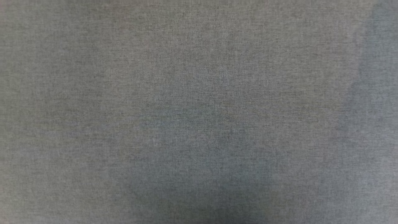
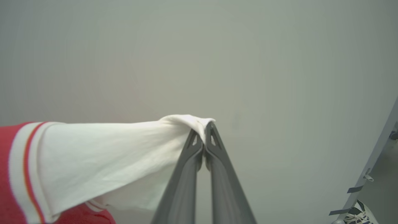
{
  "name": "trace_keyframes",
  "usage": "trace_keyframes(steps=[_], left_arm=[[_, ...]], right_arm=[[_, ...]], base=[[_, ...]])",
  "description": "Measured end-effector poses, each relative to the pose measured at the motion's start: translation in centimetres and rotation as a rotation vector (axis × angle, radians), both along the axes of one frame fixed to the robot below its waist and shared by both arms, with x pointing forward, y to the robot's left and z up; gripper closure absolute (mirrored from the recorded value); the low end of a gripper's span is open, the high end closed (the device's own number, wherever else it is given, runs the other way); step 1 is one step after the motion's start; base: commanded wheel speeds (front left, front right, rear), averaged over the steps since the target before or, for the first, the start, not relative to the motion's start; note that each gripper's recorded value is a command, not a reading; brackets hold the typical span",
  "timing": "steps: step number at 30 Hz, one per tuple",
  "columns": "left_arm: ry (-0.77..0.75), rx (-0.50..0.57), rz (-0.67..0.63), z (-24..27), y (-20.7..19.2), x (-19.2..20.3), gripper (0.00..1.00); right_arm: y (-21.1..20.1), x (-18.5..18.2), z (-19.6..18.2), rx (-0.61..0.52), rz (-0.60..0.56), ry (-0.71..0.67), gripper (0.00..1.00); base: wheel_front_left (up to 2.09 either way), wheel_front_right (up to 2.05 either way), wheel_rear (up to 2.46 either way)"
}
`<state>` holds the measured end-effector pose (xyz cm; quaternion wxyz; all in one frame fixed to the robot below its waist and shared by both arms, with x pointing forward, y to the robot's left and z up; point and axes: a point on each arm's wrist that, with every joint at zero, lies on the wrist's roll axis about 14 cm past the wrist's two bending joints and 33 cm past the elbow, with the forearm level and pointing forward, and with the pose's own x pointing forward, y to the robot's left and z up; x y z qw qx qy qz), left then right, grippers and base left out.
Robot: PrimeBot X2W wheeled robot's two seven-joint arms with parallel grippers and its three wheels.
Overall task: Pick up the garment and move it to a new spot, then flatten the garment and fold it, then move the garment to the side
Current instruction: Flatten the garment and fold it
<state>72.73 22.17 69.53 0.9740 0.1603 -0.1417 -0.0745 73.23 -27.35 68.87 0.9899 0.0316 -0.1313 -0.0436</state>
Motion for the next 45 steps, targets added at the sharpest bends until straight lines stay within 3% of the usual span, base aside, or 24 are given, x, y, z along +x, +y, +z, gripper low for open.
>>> trace_keyframes(steps=[10,22,28,45], left_arm=[[0.116,-0.033,-0.035,-7.6,-0.5,-0.2,1.00],[0.433,-0.069,-0.067,-20.6,-1.5,-8.8,1.00],[0.567,-0.131,-0.039,-24.2,-0.8,-14.3,1.00],[0.851,-0.155,-0.051,-28.1,-0.2,-28.2,1.00]], right_arm=[[0.6,0.1,-7.7,0.038,0.020,0.148,1.00],[0.3,-7.9,-19.4,0.077,0.042,0.497,1.00],[0.4,-12.8,-21.9,0.111,0.059,0.604,1.00],[-1.8,-25.9,-25.9,0.241,0.054,0.906,1.00]], base=[[0.00,0.00,0.00],[0.00,0.00,0.00],[0.00,0.00,0.00],[0.00,0.00,0.00]])
